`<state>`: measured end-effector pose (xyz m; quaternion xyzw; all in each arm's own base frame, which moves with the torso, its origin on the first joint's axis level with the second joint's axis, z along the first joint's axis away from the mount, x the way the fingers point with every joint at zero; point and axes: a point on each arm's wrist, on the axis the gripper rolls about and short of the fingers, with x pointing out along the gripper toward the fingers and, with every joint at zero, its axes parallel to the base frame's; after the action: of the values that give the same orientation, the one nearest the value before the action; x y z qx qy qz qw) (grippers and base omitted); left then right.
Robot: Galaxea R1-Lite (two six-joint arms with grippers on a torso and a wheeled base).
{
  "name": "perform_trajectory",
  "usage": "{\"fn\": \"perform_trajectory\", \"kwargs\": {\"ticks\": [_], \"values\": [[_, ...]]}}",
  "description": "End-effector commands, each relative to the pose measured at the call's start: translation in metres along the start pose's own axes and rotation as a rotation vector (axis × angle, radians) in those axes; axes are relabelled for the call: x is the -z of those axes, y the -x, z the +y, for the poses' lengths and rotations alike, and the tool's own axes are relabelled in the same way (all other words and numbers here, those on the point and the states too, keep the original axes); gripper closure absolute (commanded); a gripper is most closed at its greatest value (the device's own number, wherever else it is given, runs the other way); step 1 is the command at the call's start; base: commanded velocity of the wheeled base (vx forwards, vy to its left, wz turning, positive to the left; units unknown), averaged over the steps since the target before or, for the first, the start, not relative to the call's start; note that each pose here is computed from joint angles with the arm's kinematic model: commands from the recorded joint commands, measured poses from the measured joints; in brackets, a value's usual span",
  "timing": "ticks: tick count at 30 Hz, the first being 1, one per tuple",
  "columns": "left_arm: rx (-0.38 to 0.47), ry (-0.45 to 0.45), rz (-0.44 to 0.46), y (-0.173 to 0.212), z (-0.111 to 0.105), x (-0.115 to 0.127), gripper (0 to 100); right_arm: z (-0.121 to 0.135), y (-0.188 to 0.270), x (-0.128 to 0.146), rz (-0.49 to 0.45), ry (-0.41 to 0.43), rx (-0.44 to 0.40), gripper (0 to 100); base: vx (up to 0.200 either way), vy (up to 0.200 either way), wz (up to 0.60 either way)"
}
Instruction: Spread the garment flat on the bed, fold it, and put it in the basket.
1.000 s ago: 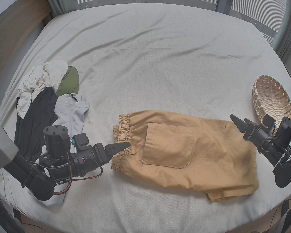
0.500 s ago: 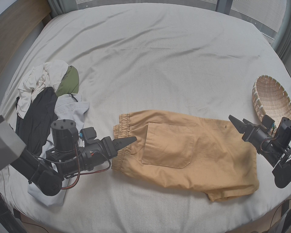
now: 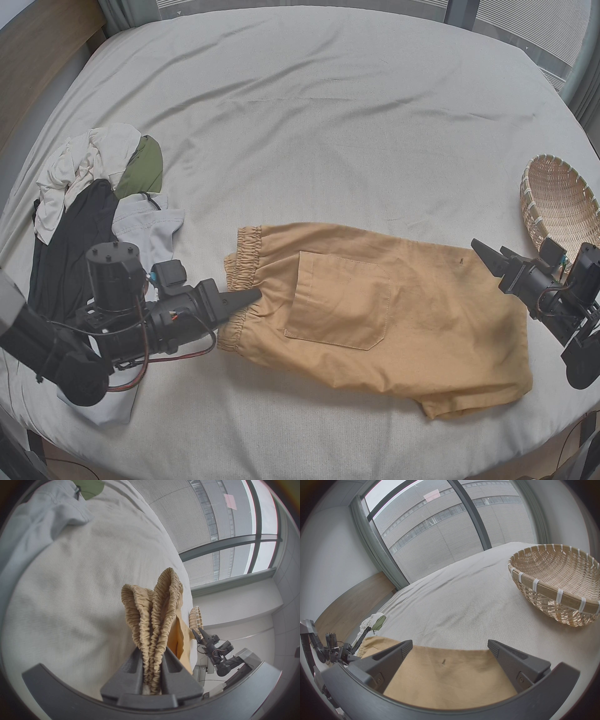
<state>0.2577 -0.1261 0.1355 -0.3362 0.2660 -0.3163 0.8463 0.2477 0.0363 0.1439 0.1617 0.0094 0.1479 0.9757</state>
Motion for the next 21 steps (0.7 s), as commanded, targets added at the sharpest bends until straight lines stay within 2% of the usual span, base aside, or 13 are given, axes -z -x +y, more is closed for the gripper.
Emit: {"fn": "perform_trajectory", "kwargs": {"ticks": [1,5,7,10,15,19,21], "values": [[0.028,0.019,-0.055,0.074,-0.034,-0.024,100,0.0,0.001,0.001,0.005,-0.002,0.002,0,0.0,0.0,0.0],[-0.022,0.052,-0.078,0.108,-0.039,-0.037,100,0.0,0.002,0.0,0.002,-0.001,0.001,0,0.0,0.0,0.0],[-0.022,0.052,-0.078,0.108,-0.039,-0.037,100,0.0,0.002,0.0,0.002,-0.001,0.001,0,0.0,0.0,0.0],[-0.112,0.058,-0.15,0.137,-0.028,-0.052,100,0.001,0.0,-0.001,-0.004,0.0,-0.005,0,0.0,0.0,0.0],[-0.179,0.029,-0.163,0.145,-0.017,-0.055,100,0.001,0.001,-0.002,-0.013,0.002,-0.008,0,0.0,0.0,0.0],[-0.172,0.027,-0.143,0.144,-0.019,-0.053,100,0.002,0.001,-0.002,-0.015,0.002,-0.01,0,0.0,0.0,0.0],[-0.132,0.006,-0.107,0.136,-0.028,-0.05,100,0.002,0.001,-0.001,-0.013,0.002,-0.013,0,0.0,0.0,0.0]]}}
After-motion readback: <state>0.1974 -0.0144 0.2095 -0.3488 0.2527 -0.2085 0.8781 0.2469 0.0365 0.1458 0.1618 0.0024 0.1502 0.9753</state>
